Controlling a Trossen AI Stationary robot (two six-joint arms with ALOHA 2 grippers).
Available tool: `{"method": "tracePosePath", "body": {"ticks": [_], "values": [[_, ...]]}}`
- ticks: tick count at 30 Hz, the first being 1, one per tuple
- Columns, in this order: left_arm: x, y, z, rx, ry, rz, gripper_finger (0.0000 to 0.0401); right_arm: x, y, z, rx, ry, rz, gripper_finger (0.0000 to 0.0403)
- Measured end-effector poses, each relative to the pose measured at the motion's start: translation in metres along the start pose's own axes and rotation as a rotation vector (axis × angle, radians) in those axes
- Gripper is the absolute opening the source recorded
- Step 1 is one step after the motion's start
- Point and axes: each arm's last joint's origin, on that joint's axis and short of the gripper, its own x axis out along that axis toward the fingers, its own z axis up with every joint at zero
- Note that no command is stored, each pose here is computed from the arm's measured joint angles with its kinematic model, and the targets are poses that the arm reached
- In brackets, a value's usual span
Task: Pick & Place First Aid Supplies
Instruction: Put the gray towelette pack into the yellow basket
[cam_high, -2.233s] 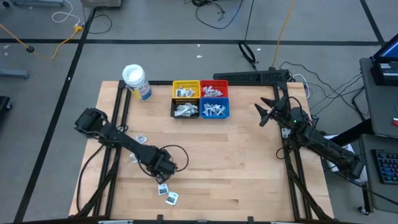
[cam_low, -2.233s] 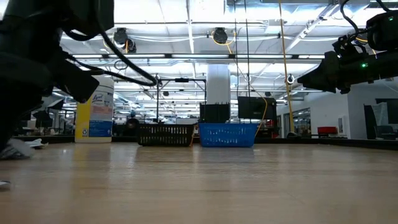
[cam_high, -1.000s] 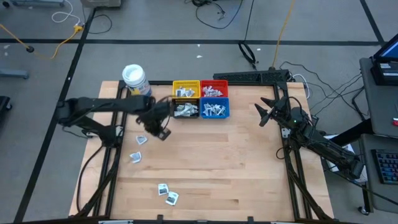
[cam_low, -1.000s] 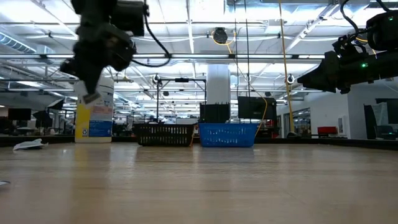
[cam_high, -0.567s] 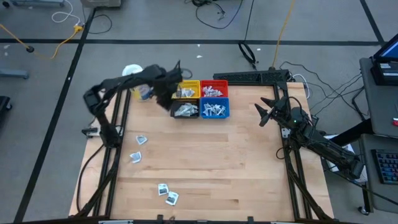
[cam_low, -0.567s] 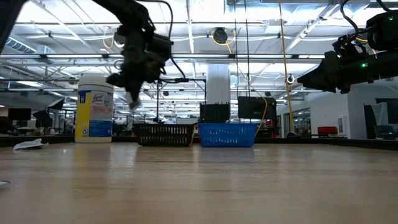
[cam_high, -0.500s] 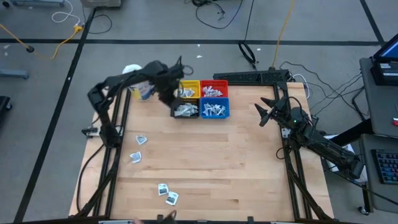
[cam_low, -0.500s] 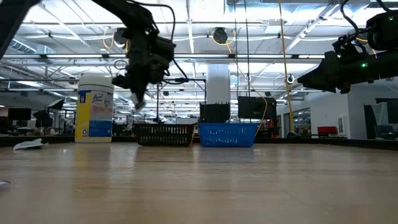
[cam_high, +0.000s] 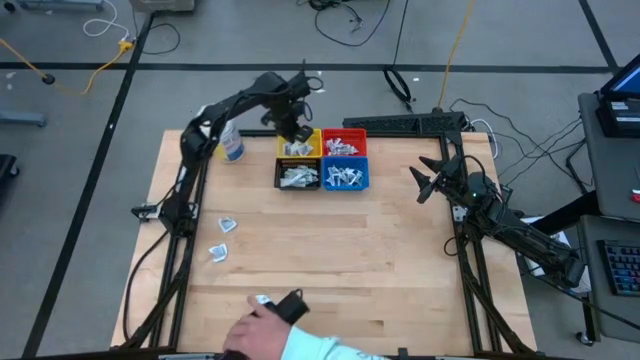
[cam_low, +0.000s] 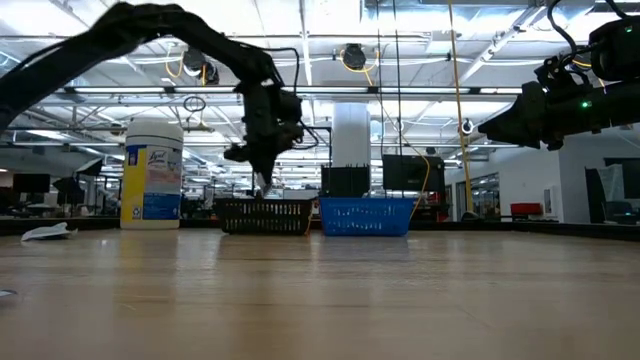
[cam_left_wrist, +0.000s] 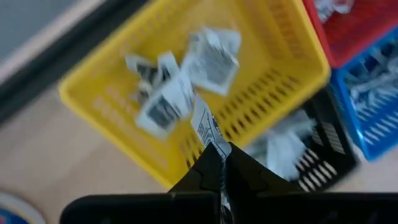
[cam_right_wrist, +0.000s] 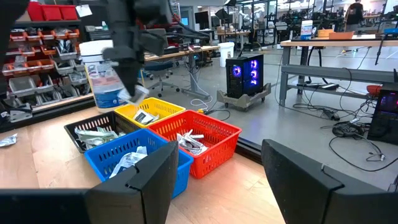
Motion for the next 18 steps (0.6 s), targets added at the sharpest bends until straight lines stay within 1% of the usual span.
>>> {"method": "tracePosePath", "body": {"ticks": [6, 8, 10, 12, 18], "values": [[0.022, 0.006, 0.021, 0.022, -0.013, 0.065, 0.0005, 0.000, 0.000, 0.000, 0.000, 0.000, 0.000, 0.0228], [0.027, 0.006, 0.024, 0.016, -0.024, 0.065, 0.0013, 0.000, 0.000, 0.000, 0.000, 0.000, 0.000, 0.0228], [0.028, 0.006, 0.026, 0.016, -0.033, 0.063, 0.0036, 0.000, 0.000, 0.000, 0.000, 0.000, 0.000, 0.0228], [0.028, 0.006, 0.026, 0.022, -0.041, 0.068, 0.0067, 0.000, 0.000, 0.000, 0.000, 0.000, 0.000, 0.0228], [0.028, 0.005, 0.026, 0.043, -0.037, 0.061, 0.0178, 0.000, 0.000, 0.000, 0.000, 0.000, 0.000, 0.0228]]}}
